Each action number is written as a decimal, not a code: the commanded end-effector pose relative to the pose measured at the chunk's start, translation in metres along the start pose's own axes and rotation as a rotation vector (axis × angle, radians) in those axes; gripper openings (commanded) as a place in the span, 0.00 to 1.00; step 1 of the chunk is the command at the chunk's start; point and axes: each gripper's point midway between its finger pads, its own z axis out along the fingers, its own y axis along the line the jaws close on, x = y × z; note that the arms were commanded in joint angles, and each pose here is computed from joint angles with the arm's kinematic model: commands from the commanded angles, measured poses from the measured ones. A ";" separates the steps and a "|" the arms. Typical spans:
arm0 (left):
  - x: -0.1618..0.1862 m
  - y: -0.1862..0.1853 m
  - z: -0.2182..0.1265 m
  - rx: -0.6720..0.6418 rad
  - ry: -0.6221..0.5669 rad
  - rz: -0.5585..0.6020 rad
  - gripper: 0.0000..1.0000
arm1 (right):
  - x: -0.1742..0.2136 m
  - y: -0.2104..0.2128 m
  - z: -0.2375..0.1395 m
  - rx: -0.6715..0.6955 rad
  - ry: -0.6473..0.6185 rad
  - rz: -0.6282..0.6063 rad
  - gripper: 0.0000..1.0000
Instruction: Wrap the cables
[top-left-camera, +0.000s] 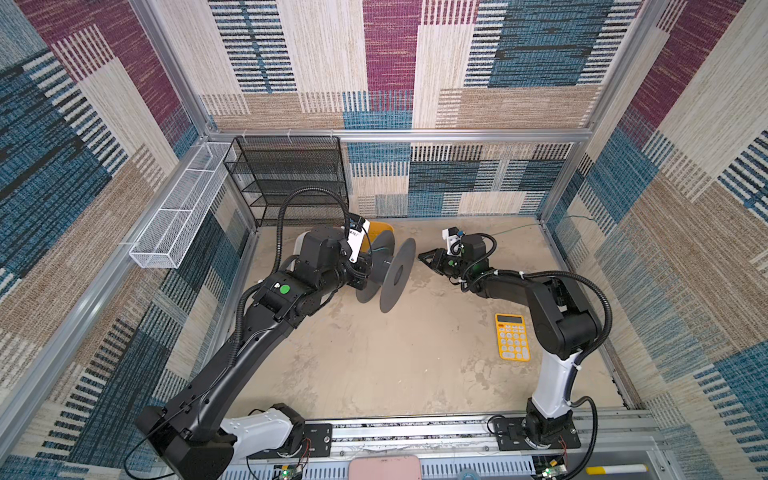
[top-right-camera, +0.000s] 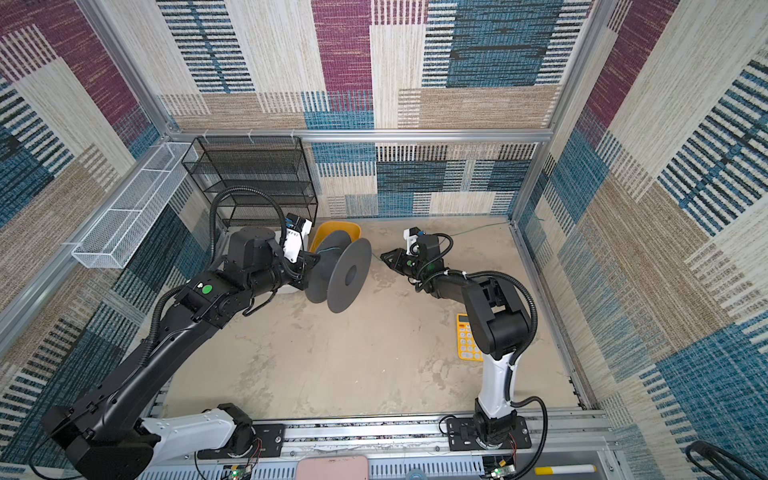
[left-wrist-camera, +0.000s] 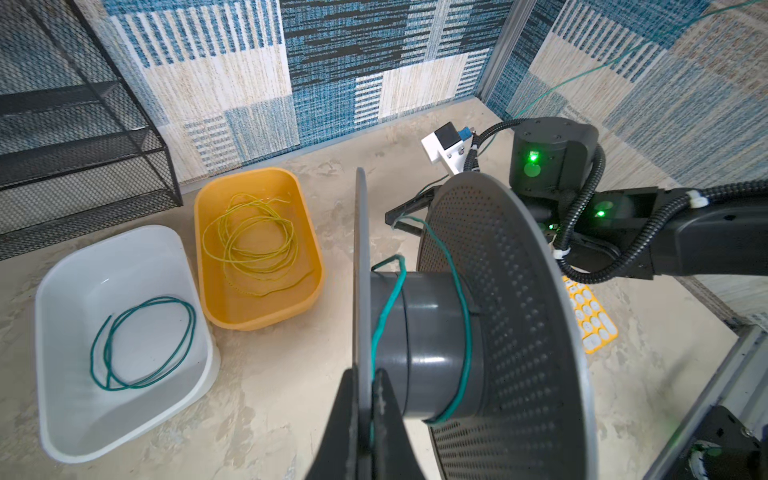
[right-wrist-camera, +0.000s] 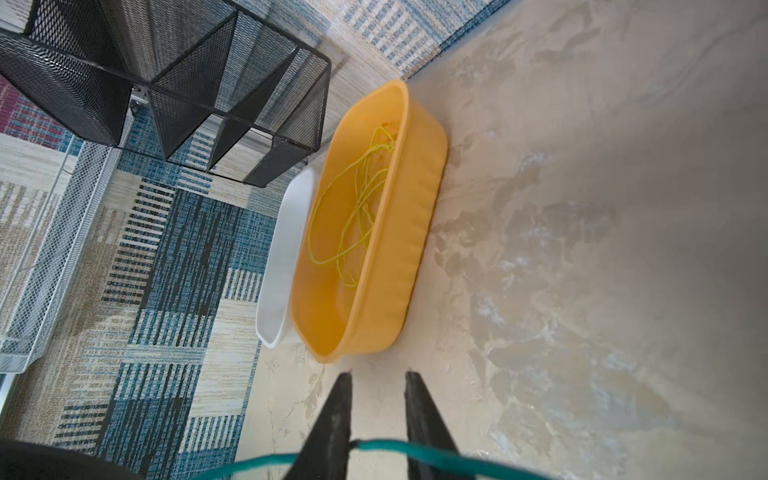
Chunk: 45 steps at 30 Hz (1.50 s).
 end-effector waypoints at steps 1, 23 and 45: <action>-0.019 -0.011 0.002 0.059 -0.067 -0.021 0.00 | -0.012 0.005 -0.005 -0.026 -0.020 -0.012 0.33; 0.035 0.033 -0.012 -0.183 0.078 0.030 0.00 | -0.082 0.025 -0.061 -0.032 -0.115 0.032 0.74; 0.035 0.034 -0.050 -0.194 0.021 -0.007 0.00 | -0.049 0.011 -0.156 -0.032 -0.199 0.210 0.93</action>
